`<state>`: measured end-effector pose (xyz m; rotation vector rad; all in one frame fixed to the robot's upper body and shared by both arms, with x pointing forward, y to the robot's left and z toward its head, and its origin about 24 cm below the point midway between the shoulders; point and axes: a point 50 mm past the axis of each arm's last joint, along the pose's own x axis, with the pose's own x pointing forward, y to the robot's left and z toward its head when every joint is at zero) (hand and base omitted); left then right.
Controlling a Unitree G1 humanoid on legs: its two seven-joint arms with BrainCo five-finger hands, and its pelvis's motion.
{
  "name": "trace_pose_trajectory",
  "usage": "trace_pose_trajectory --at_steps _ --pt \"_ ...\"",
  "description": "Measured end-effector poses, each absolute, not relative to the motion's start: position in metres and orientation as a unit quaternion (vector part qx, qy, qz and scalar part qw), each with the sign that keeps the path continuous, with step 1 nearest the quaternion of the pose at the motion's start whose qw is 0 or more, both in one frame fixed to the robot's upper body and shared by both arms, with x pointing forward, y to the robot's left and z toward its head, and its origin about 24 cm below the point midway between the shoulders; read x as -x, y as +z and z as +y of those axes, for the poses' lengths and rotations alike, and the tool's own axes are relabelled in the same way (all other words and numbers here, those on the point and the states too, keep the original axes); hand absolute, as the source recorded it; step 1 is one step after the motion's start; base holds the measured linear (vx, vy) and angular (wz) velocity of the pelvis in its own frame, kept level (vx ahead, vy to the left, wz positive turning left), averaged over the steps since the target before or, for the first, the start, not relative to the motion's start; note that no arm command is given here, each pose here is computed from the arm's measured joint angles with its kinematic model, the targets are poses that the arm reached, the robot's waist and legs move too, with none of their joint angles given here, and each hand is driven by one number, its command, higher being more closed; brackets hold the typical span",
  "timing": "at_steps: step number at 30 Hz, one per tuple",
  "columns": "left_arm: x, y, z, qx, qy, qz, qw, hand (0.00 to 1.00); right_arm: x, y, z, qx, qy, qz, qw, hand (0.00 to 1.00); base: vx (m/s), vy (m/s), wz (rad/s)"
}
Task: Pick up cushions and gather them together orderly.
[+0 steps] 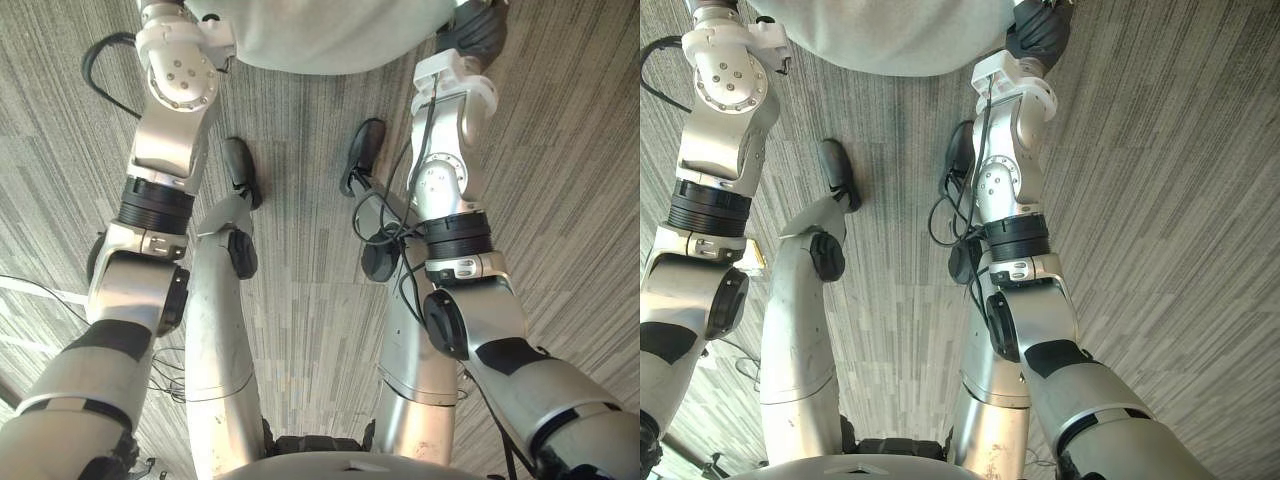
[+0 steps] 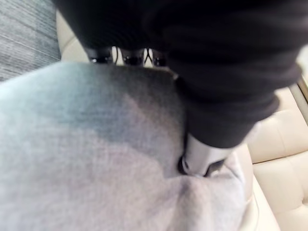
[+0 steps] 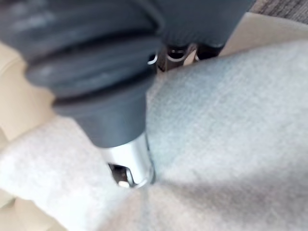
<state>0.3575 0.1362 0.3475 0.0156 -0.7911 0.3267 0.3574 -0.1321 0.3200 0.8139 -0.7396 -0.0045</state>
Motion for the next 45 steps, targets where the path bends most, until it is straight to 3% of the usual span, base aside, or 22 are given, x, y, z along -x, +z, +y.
trace_pose_trajectory --at_steps 17,28,33,38,45 --pt "-0.337 0.329 0.125 0.072 0.125 -0.410 0.901 1.00 -0.350 0.303 -0.132 -0.392 -0.004 -0.351 0.850 1.00 -0.01 -0.090 0.01" --pt "-0.298 0.269 0.142 0.109 0.131 -0.400 0.901 1.00 -0.319 0.260 -0.117 -0.344 0.001 -0.355 0.869 1.00 0.01 -0.079 -0.03" --pt "-0.283 0.220 0.151 0.118 0.145 -0.347 0.919 1.00 -0.304 0.208 -0.108 -0.317 -0.005 -0.295 0.901 1.00 0.09 -0.055 -0.13" --pt "-0.259 0.156 0.159 0.116 0.163 -0.246 0.948 1.00 -0.284 0.132 -0.103 -0.291 -0.011 -0.167 0.942 1.00 0.15 -0.014 -0.06" --pt "-0.227 0.115 0.168 0.108 0.173 -0.170 0.964 1.00 -0.252 0.084 -0.103 -0.252 -0.002 -0.085 0.964 1.00 0.16 0.028 -0.05"
